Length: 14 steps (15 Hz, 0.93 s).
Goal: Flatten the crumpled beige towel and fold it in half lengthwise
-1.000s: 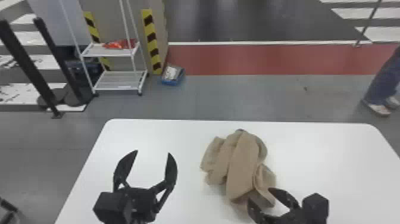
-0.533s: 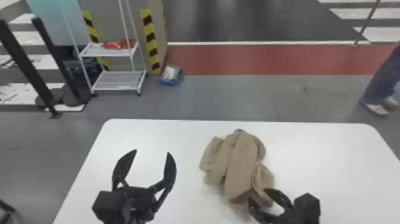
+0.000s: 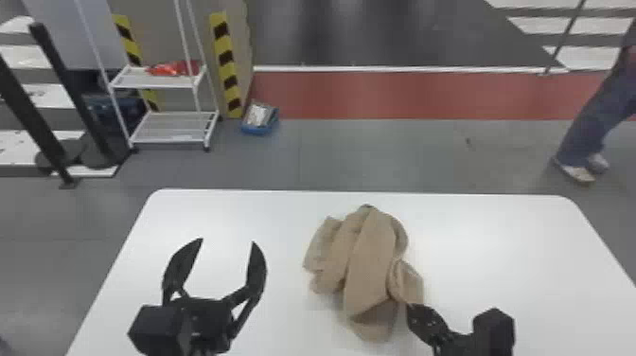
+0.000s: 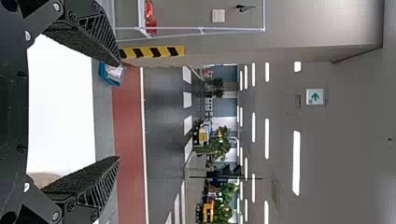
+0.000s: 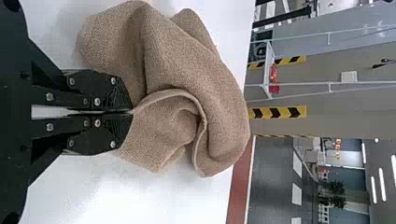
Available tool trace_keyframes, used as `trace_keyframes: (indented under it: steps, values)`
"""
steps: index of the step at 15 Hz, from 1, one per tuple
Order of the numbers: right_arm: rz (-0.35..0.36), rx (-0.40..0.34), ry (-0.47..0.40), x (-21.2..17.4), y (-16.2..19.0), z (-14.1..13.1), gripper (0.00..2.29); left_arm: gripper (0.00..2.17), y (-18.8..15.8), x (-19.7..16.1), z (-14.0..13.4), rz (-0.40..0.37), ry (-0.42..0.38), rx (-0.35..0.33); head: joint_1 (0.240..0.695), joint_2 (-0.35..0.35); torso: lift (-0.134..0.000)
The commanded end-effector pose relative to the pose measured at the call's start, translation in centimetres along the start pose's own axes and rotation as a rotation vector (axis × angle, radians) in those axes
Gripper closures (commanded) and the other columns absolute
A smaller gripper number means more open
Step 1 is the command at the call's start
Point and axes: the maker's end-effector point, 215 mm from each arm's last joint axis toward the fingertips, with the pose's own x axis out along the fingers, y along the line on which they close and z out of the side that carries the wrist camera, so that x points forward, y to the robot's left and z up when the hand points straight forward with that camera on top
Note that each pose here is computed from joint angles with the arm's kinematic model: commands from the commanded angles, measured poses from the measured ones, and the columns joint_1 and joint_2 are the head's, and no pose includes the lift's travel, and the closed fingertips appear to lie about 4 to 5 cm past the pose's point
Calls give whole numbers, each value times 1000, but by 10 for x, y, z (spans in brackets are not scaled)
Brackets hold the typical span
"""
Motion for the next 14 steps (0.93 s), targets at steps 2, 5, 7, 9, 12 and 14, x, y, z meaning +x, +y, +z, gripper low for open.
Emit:
trace_keyframes:
  steps: [2,5,7,9,12,14]
  values:
    - [59,50,-54,-28,24,44,2013,194,1,1,-7,5,11,2,695,7,0]
    - [125,121,-124,-54,48,99,2013,194,7,2,-11,18,15,4,695,39,0]
    - [162,182,-163,-72,57,144,2013,194,12,2,-11,26,14,3,695,57,0]
    - [193,251,-201,-96,56,186,2013,194,13,2,-12,28,16,3,695,79,0]
    - [140,347,-260,-138,-3,219,2013,194,12,1,-14,26,19,6,695,74,0]
    - [-2,387,-267,-143,-83,201,2013,194,12,0,-15,24,22,9,695,9,0]
